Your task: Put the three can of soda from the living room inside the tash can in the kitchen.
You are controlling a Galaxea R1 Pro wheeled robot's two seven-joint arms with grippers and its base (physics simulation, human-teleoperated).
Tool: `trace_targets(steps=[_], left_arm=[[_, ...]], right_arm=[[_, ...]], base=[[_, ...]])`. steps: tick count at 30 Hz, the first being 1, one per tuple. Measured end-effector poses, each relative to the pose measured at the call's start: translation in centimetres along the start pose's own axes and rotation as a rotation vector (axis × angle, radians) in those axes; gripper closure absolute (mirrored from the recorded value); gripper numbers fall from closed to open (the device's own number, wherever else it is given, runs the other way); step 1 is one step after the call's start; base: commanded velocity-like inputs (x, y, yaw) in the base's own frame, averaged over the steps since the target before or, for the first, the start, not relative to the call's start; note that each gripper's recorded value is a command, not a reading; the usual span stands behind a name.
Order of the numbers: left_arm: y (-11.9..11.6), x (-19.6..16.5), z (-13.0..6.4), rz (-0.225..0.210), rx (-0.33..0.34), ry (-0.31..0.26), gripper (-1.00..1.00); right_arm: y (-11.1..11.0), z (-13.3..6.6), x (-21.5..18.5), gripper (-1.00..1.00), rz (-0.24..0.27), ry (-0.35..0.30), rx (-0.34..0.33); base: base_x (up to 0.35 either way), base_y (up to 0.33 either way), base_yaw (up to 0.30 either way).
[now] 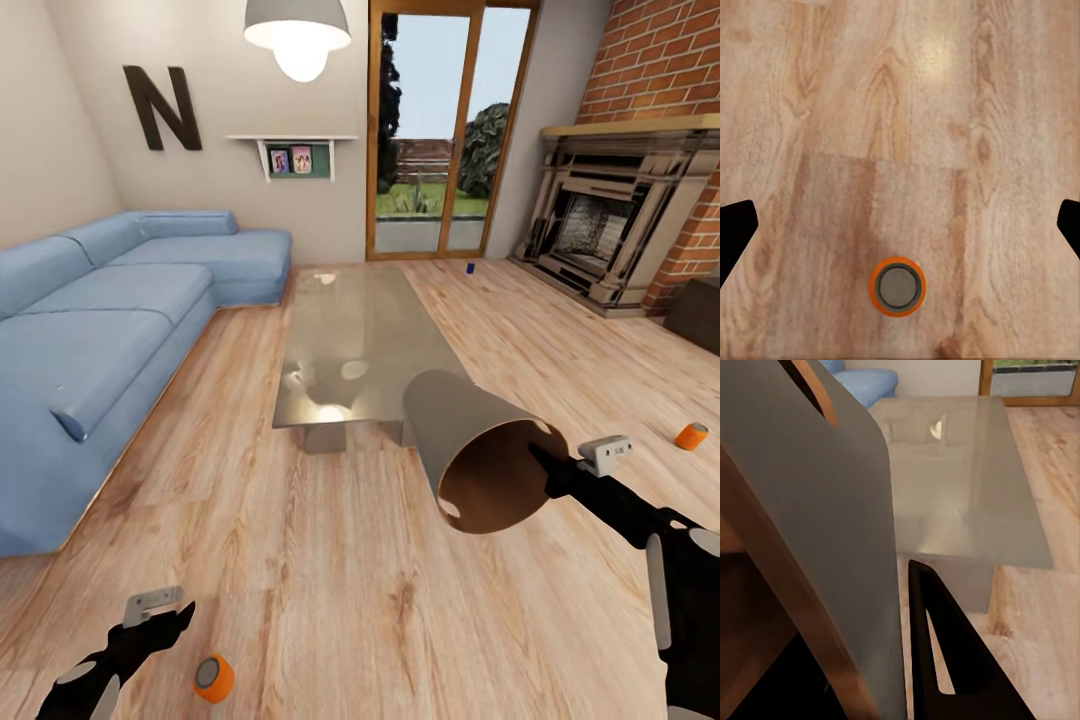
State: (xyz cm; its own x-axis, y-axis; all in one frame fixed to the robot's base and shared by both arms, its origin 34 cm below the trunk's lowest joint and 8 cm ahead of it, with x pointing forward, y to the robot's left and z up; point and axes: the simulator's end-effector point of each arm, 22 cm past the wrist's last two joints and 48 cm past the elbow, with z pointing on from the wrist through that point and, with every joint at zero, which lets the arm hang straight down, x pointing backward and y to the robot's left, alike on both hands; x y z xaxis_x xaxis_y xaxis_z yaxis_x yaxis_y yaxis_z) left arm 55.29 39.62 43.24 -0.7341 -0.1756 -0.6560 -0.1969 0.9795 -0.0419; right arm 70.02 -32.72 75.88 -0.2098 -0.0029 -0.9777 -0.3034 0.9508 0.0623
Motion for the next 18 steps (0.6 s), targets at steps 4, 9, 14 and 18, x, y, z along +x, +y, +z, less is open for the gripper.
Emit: trace_targets(steps=[4,9,14,18], left_arm=[[0.2,1.2,0.6,-0.003,-0.002,0.011,-1.00],[0.2,1.7,1.4,-0.004,-0.001,0.008,-1.00],[0.3,2.7,2.2,-0.005,-0.001,0.013,-1.00],[0.3,3.5,2.7,-0.006,-0.002,0.014,-1.00]], right_arm=[[0.3,0.2,0.9,1.00,-0.003,0.001,-0.007],[0.3,0.2,1.9,1.00,-0.005,0.002,-0.008],[0.4,0.2,3.0,1.00,-0.005,0.002,-0.009],[0.4,0.3,3.9,1.00,-0.005,0.001,-0.009]], base=[[0.000,0.000,0.000],[0.000,0.000,0.000],[0.000,0.000,0.000],[0.000,0.000,0.000]])
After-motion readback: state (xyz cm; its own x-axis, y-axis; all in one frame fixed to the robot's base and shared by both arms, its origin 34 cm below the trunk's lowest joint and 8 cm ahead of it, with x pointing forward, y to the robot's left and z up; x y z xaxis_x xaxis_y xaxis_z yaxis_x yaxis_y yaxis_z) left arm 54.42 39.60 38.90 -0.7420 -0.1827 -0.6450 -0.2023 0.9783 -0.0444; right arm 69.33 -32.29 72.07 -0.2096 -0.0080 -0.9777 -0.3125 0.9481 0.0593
